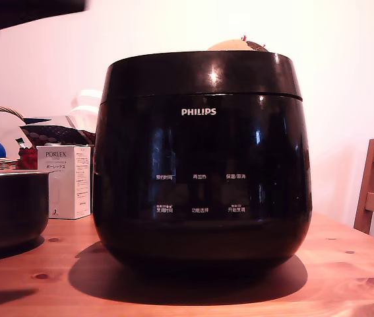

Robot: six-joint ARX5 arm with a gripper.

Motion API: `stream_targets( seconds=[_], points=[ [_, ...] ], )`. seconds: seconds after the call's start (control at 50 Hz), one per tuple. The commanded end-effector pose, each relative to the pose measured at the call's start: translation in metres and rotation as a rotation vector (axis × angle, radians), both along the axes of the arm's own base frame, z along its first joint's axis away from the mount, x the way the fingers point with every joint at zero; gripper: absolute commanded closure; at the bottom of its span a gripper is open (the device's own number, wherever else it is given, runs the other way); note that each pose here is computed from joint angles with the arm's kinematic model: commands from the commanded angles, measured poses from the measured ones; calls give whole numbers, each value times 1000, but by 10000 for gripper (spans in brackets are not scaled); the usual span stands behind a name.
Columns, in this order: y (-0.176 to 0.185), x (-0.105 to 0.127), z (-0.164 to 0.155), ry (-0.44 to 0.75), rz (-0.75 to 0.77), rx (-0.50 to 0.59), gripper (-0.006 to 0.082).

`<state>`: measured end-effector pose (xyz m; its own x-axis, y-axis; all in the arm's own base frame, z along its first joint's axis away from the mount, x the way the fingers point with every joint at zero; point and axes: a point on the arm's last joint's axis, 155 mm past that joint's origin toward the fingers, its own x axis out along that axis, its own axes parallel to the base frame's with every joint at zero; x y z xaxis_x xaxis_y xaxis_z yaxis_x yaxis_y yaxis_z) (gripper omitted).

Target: Open the rice cooker by pressing the large metal button on the top of its lid with medium force

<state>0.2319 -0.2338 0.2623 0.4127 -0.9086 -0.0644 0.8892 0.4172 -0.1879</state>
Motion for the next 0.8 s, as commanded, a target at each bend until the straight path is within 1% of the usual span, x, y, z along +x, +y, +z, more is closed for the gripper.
stream_targets(
  seconds=[0.0,0.06,0.18,0.2,0.38,0.56,0.78],
  points=[
    [-9,3,9,-108,-5,17,789],
    [-18,4,12,-161,-12,19,789],
    [-35,3,12,-188,-34,9,789],
    [-38,4,11,-213,-34,20,789],
    [-60,6,3,-276,-42,43,789],
    [-77,8,-5,-272,-64,55,789],
    [-89,19,-18,-235,-68,83,789]
  ],
)
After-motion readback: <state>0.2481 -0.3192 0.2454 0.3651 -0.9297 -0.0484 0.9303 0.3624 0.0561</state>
